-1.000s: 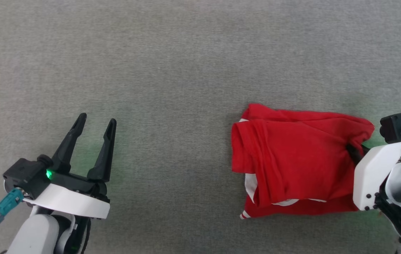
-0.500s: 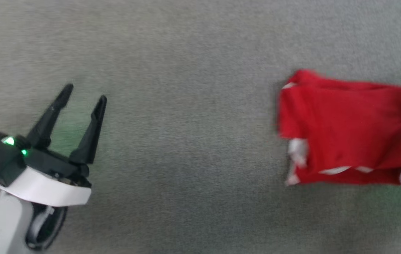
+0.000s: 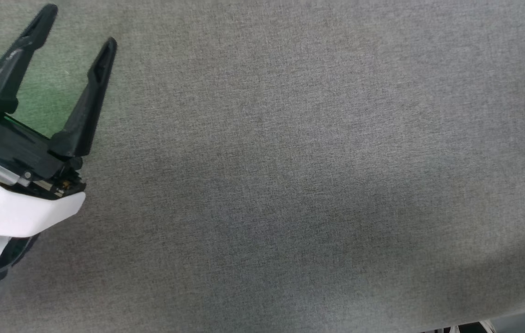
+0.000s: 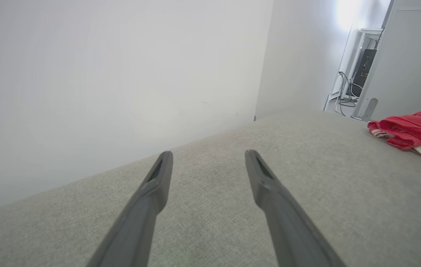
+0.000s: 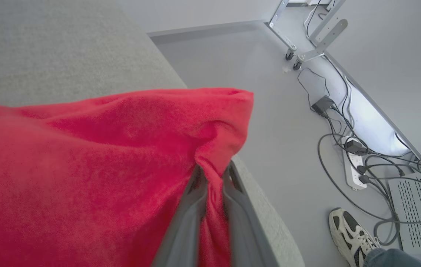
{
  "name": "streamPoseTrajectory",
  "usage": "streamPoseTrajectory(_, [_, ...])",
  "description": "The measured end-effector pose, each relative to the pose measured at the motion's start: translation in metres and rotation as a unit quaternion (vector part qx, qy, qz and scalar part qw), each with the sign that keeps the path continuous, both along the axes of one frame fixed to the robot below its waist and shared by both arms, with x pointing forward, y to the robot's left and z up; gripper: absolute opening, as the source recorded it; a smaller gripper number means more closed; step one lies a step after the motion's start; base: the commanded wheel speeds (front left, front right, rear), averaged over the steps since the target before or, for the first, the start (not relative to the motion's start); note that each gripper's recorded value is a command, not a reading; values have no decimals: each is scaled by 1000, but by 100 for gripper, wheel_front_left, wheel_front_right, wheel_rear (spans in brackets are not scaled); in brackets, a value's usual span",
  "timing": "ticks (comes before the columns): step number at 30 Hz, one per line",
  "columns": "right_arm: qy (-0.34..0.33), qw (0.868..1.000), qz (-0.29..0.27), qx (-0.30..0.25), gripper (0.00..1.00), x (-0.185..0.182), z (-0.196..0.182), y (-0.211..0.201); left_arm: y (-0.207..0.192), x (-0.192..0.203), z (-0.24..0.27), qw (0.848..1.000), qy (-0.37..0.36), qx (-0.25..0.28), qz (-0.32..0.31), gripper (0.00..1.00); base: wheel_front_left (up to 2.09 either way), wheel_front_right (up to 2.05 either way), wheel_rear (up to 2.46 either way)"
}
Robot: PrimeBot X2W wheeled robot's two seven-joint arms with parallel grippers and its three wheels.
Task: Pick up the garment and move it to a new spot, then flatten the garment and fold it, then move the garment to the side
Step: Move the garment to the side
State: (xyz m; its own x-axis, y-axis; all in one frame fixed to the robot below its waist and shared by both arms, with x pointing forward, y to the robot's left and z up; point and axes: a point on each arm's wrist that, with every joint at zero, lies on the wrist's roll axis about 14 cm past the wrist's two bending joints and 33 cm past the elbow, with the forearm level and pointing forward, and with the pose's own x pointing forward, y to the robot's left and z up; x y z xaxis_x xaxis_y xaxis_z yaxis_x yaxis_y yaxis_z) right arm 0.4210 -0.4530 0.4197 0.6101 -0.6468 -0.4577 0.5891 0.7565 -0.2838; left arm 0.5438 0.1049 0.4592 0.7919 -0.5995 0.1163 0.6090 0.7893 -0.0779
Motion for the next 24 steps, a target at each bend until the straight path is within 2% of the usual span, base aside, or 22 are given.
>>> streamPoseTrajectory(8, [-36,998,-10,-56,0,28,13,-22,4,5,-6,1000,-4,8,-5,100,0,0,0])
streamPoseTrajectory(17, [-23,997,15,-76,0,54,-3,-16,13,9,-13,1000,-1,16,3,100,0,0,0])
streamPoseTrajectory(18, [-25,996,19,-77,2,56,-3,-15,13,8,-11,1000,0,13,5,100,0,0,0])
streamPoseTrajectory(19, [-23,996,22,-78,20,56,-3,-14,13,8,-10,1000,0,11,7,100,0,0,0])
streamPoseTrajectory(20, [-21,996,26,-79,66,57,-2,-13,13,7,-7,1000,0,8,11,100,0,0,0])
streamPoseTrajectory(21, [-21,996,31,-81,100,58,-1,-12,13,6,-6,1000,1,5,14,100,0,0,0])
streamPoseTrajectory(24, [-21,994,47,-91,100,62,7,-9,16,4,-1,1000,2,0,23,100,0,0,0])
